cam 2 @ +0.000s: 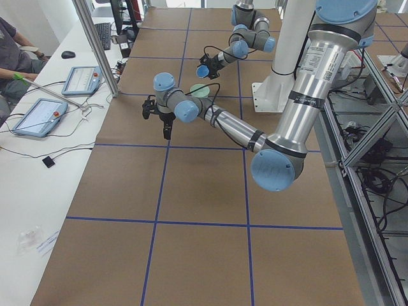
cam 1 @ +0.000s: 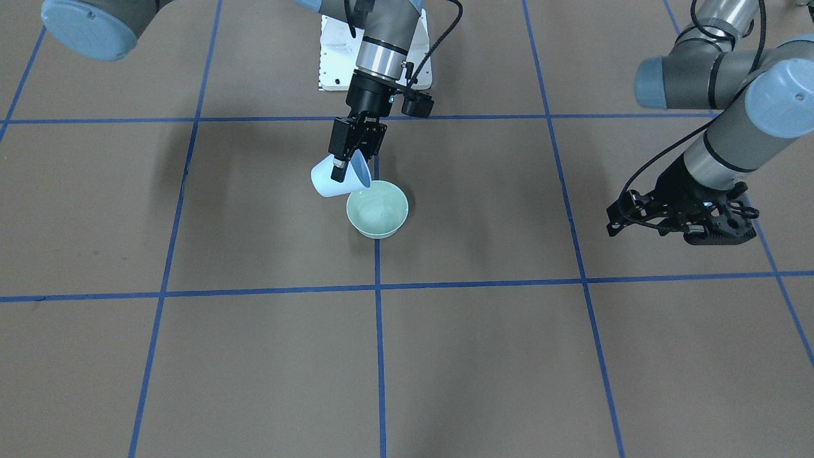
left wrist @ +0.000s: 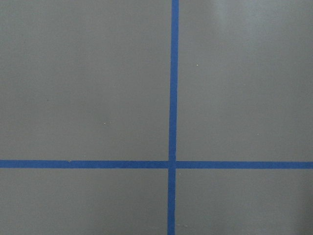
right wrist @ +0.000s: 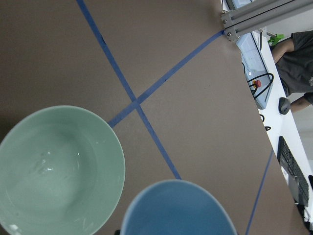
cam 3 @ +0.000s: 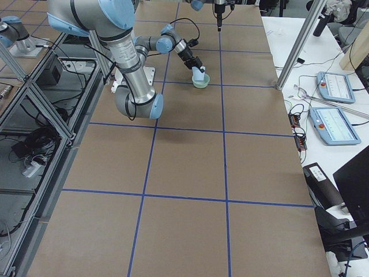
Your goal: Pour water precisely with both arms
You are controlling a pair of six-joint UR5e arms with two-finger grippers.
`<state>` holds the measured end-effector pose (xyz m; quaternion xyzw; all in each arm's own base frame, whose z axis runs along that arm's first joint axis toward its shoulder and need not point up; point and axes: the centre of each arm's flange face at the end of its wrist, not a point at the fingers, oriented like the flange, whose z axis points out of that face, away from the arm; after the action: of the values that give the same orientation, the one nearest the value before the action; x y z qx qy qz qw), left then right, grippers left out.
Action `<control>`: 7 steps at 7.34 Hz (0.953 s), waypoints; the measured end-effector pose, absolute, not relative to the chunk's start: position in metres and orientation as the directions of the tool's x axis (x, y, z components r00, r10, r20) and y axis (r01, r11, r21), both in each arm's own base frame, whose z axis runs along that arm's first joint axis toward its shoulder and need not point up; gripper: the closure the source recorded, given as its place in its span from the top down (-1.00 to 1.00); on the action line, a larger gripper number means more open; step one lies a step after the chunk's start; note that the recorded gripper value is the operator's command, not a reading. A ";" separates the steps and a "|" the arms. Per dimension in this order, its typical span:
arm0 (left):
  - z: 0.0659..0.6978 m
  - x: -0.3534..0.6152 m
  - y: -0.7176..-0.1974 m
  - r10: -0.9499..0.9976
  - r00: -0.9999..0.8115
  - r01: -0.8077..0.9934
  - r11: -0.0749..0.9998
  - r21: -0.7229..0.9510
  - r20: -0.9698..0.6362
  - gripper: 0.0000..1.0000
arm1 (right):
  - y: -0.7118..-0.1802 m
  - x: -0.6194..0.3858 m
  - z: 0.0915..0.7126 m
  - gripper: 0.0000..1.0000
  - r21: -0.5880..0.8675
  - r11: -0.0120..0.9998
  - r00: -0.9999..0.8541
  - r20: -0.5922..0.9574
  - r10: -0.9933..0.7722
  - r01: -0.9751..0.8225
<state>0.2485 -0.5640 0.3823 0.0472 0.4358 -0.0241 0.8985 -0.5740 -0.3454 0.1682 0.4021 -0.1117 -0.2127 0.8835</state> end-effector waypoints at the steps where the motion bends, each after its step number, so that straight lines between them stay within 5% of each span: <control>1: 0.376 0.247 -0.562 0.003 0.614 0.087 0.994 0.072 -0.789 1.00 | -0.353 -0.556 0.189 0.13 0.774 0.618 0.890 0.179 -0.419 0.135; 4: 0.367 0.245 -0.557 0.012 0.607 0.090 0.992 0.083 -0.794 1.00 | -0.370 -0.470 0.263 0.13 0.656 0.694 0.785 0.582 -0.212 -0.298; 7: 0.365 0.245 -0.557 0.014 0.606 0.089 0.992 0.085 -0.795 1.00 | -0.372 -0.397 0.331 0.11 0.517 0.646 0.707 0.705 0.052 -0.562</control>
<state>0.2450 -0.5567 0.3652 0.0581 0.4432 -0.0211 0.8943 -0.3974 -0.3722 0.3307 0.3794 -0.3364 0.1823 0.8424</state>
